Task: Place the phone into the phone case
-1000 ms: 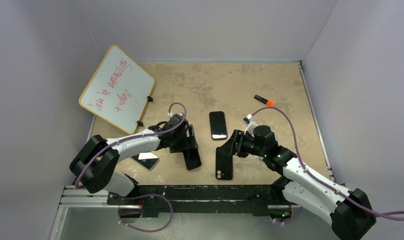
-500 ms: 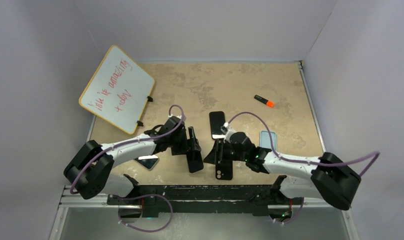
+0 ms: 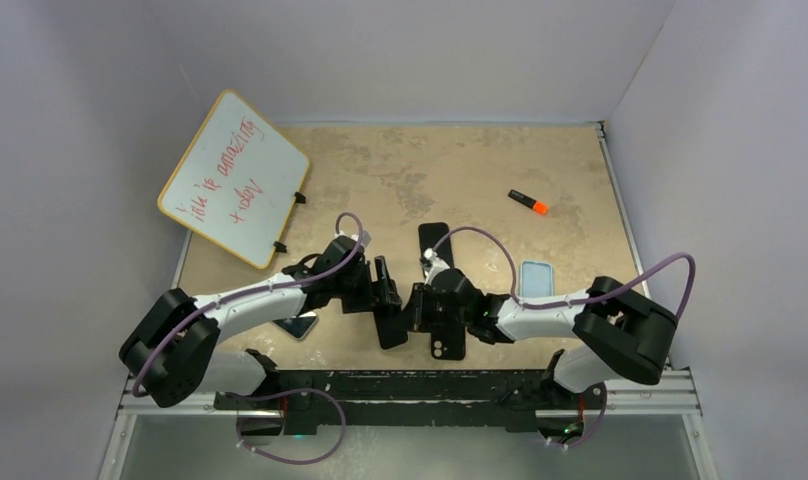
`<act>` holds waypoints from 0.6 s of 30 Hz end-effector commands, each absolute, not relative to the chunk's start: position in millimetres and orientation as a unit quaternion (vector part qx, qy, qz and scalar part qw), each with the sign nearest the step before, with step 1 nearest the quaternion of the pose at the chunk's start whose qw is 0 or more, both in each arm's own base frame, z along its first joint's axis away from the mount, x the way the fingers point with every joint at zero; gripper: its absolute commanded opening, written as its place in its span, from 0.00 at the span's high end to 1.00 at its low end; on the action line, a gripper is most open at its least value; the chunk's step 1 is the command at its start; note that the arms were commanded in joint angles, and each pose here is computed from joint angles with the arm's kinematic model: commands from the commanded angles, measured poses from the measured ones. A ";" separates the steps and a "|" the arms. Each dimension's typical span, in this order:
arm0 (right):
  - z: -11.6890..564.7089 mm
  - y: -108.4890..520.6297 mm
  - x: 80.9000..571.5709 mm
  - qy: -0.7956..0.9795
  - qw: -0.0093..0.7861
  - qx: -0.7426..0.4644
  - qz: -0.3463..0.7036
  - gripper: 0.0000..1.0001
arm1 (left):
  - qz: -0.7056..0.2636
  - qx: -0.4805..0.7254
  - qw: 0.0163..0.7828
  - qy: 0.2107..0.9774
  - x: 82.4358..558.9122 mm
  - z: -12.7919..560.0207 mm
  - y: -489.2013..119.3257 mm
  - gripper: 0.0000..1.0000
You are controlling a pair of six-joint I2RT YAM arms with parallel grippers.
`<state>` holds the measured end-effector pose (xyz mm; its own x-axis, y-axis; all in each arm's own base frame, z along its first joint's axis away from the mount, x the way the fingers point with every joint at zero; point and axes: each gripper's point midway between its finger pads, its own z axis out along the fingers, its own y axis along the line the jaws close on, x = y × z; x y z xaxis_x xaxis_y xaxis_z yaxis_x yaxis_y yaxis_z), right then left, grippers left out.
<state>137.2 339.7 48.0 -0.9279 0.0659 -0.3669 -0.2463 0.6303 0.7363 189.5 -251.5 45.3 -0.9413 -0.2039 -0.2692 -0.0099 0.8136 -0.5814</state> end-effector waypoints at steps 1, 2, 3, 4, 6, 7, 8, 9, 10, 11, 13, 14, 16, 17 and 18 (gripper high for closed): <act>67.6 344.0 155.1 0.868 0.232 -0.024 0.438 0.97 | -0.346 -0.039 0.184 0.919 192.3 68.8 -264.5 0.61; 68.6 341.2 156.3 0.868 0.239 -0.020 0.436 1.00 | -0.349 -0.039 0.185 0.918 192.2 71.6 -264.7 0.58; 70.0 337.6 157.2 0.867 0.245 -0.017 0.433 1.00 | -0.352 -0.038 0.187 0.916 192.3 75.1 -265.5 0.53; 71.6 334.3 158.0 0.867 0.251 -0.015 0.430 1.00 | -0.356 -0.036 0.190 0.914 192.7 79.7 -265.8 0.47; 74.6 328.4 155.5 0.869 0.255 -0.022 0.424 1.00 | -0.364 -0.032 0.203 0.909 194.5 92.6 -266.4 0.36; 75.5 325.0 153.6 0.871 0.254 -0.026 0.419 1.00 | -0.370 -0.029 0.211 0.904 195.7 100.3 -267.0 0.32; 77.2 320.5 154.3 0.873 0.260 -0.026 0.412 1.00 | -0.376 -0.024 0.221 0.899 196.9 109.1 -267.7 0.28; 77.5 315.4 152.2 0.876 0.260 -0.028 0.406 1.00 | -0.383 -0.018 0.230 0.894 198.0 118.0 -268.8 0.23; 78.6 310.3 149.7 0.878 0.259 -0.028 0.401 1.00 | -0.391 -0.012 0.239 0.889 198.8 127.3 -270.0 0.21; 83.9 305.3 147.3 0.877 0.261 -0.027 0.402 1.00 | -0.400 -0.005 0.248 0.882 199.4 138.0 -271.5 0.18; 87.8 294.9 141.0 0.879 0.259 -0.025 0.400 1.00 | -0.413 0.007 0.257 0.874 199.2 152.2 -274.4 0.15; 88.9 288.5 137.3 0.881 0.257 -0.022 0.397 1.00 | -0.421 0.014 0.258 0.869 198.4 158.5 -276.6 0.14; 91.4 276.3 129.9 0.885 0.251 -0.018 0.391 1.00 | -0.438 0.025 0.256 0.861 196.1 167.9 -281.8 0.12; 93.8 270.0 127.7 0.887 0.252 -0.014 0.387 1.00 | -0.450 0.031 0.254 0.855 194.7 172.6 -285.3 0.12; 97.9 264.9 127.8 0.886 0.259 -0.010 0.385 1.00 | -0.460 0.035 0.251 0.851 193.2 175.5 -288.2 0.12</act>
